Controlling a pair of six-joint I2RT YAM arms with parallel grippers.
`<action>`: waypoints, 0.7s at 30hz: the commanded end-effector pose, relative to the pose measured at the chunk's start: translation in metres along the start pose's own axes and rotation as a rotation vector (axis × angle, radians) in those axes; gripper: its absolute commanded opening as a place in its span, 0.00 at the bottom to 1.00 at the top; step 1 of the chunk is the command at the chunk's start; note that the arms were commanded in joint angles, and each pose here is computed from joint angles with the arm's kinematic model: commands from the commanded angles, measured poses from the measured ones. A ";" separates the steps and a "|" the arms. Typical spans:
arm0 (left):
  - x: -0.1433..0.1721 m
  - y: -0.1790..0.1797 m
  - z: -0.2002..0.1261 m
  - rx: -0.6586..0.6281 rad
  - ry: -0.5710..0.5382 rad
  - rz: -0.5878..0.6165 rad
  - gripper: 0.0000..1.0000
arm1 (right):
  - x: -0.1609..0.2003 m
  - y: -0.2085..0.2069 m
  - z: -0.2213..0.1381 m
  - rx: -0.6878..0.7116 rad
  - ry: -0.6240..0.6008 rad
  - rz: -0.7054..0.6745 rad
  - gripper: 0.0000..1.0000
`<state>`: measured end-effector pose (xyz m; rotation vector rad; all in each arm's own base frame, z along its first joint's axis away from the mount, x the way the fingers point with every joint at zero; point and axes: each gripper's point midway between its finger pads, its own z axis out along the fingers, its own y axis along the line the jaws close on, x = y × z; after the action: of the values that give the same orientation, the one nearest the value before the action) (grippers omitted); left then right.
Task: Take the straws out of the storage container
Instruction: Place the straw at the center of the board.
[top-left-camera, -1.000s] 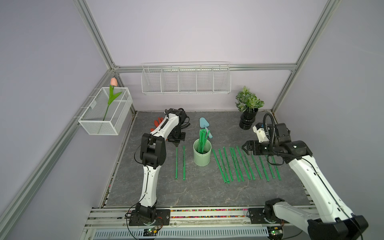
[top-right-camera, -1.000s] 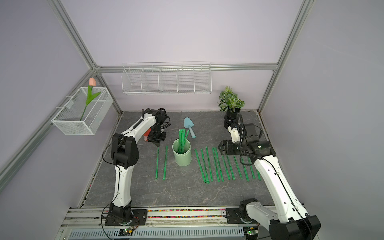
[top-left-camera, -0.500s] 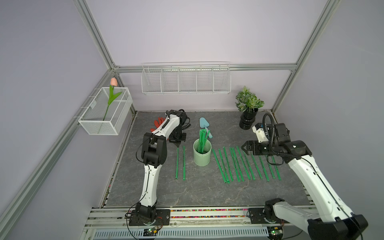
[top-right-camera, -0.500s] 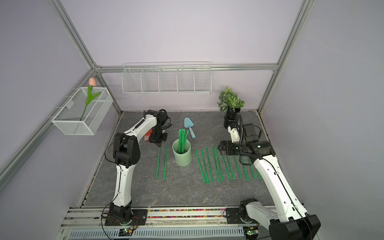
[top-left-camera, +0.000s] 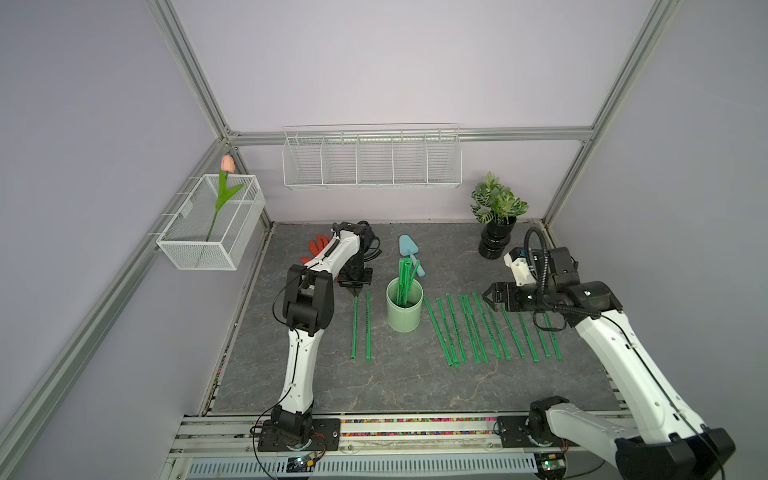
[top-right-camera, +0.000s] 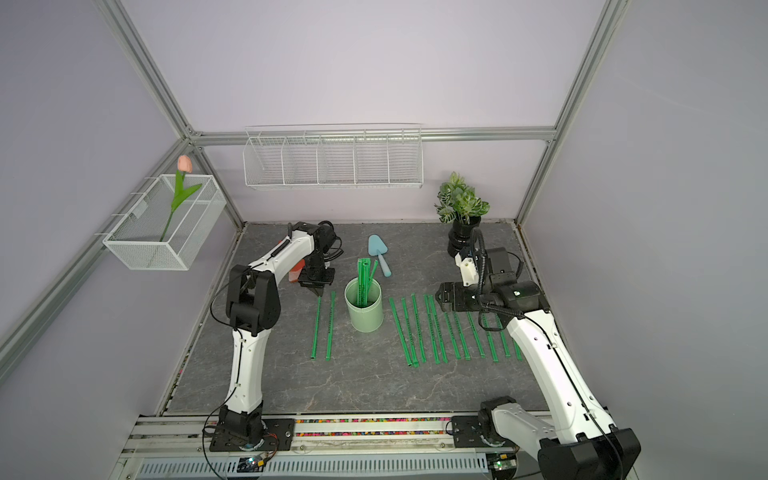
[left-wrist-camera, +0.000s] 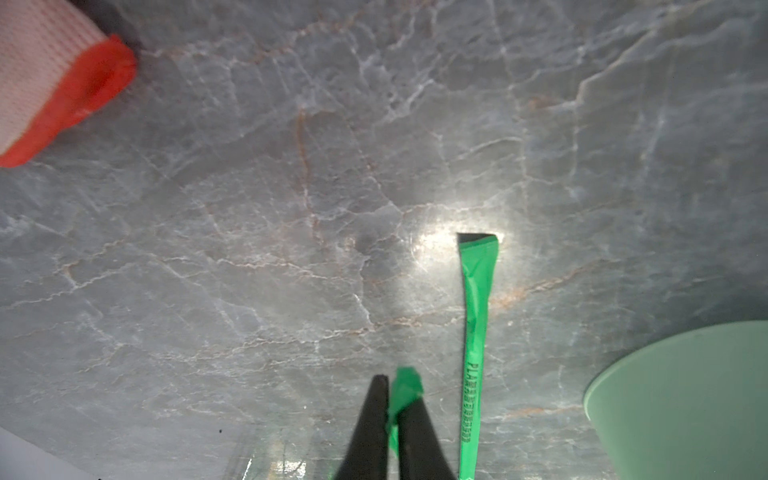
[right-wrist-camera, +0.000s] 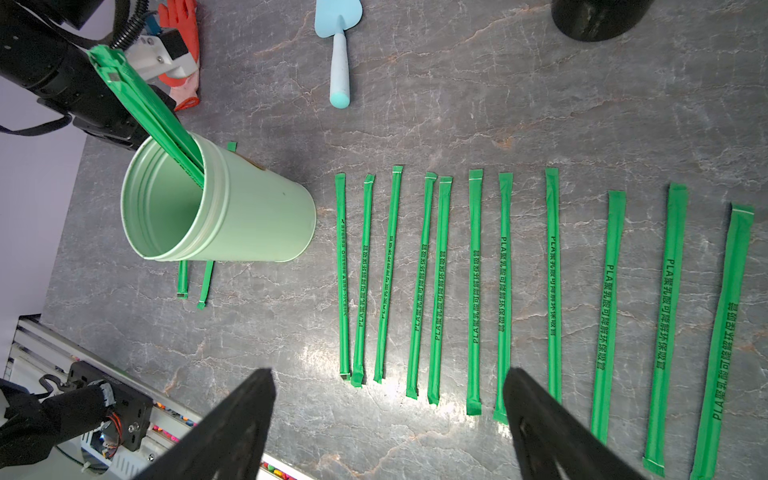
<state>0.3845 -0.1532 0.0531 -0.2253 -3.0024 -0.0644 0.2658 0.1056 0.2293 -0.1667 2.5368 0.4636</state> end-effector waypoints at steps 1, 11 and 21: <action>0.003 0.001 0.007 -0.002 0.017 0.004 0.15 | 0.005 0.000 0.004 -0.001 0.016 -0.012 0.89; 0.002 0.006 -0.018 -0.009 -0.047 -0.015 0.16 | 0.005 0.001 0.003 -0.003 0.014 -0.006 0.89; 0.013 0.010 -0.166 0.085 -0.469 -0.056 0.24 | 0.001 0.004 -0.006 -0.011 -0.029 0.009 0.89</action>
<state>0.3916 -0.1499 0.1619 -0.1883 -3.2962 0.0281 0.2645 0.1054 0.2296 -0.1598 2.5349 0.4665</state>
